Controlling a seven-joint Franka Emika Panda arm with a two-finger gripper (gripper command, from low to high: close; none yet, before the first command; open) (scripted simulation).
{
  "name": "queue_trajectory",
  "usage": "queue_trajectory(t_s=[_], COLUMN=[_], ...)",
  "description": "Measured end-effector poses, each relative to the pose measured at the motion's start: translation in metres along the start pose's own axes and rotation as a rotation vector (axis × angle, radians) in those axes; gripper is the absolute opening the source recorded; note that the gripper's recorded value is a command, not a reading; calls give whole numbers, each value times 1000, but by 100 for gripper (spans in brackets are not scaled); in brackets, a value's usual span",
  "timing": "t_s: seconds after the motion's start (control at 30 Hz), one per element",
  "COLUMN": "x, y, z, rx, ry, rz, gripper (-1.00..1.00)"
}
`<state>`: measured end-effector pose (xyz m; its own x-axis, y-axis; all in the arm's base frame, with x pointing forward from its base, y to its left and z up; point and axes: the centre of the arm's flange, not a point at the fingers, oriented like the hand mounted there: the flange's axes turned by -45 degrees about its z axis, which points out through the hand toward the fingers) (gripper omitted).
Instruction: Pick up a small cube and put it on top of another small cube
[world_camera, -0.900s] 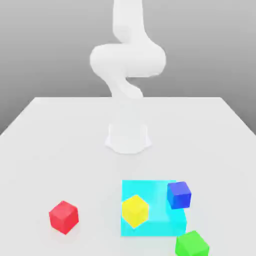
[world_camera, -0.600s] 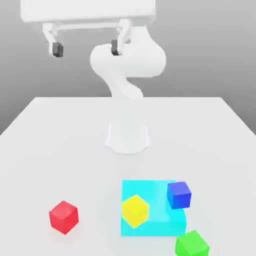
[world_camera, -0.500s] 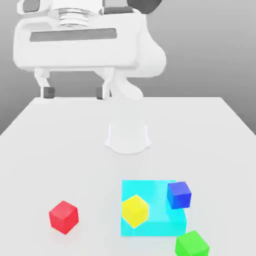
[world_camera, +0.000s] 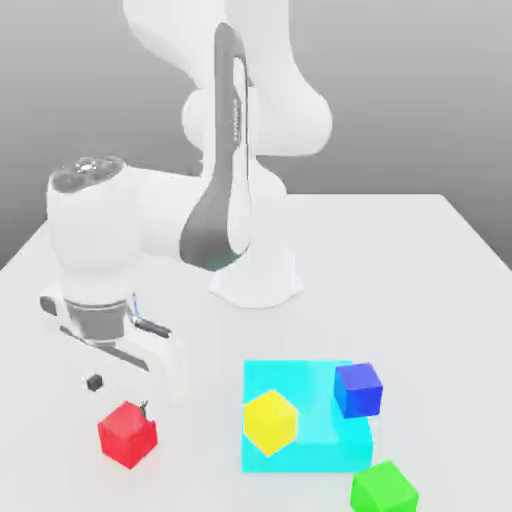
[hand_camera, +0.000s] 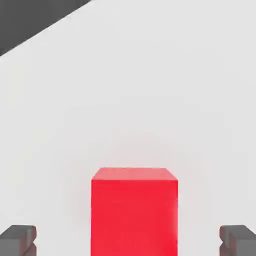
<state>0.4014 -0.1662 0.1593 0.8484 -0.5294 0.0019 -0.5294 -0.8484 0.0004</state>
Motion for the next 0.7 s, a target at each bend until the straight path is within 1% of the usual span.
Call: queue_trajectory(t_s=[0.03, 0.07, 0.3, 0.5, 0.57, 0.6, 0.7], x=[-1, -1, -1, -4, -19, -34, -83], y=[0, 0, 1, -8, -55, -92, -165], z=[12, 22, 25, -34, -55, -65, -96], rx=[0, 0, 0, 4, 21, 27, 35], ry=[-1, -1, -1, -2, -6, -8, -11], rz=[0, 1, 2, -19, -141, -238, -465], gripper=[0, -100, -100, -100, -100, -100, -100])
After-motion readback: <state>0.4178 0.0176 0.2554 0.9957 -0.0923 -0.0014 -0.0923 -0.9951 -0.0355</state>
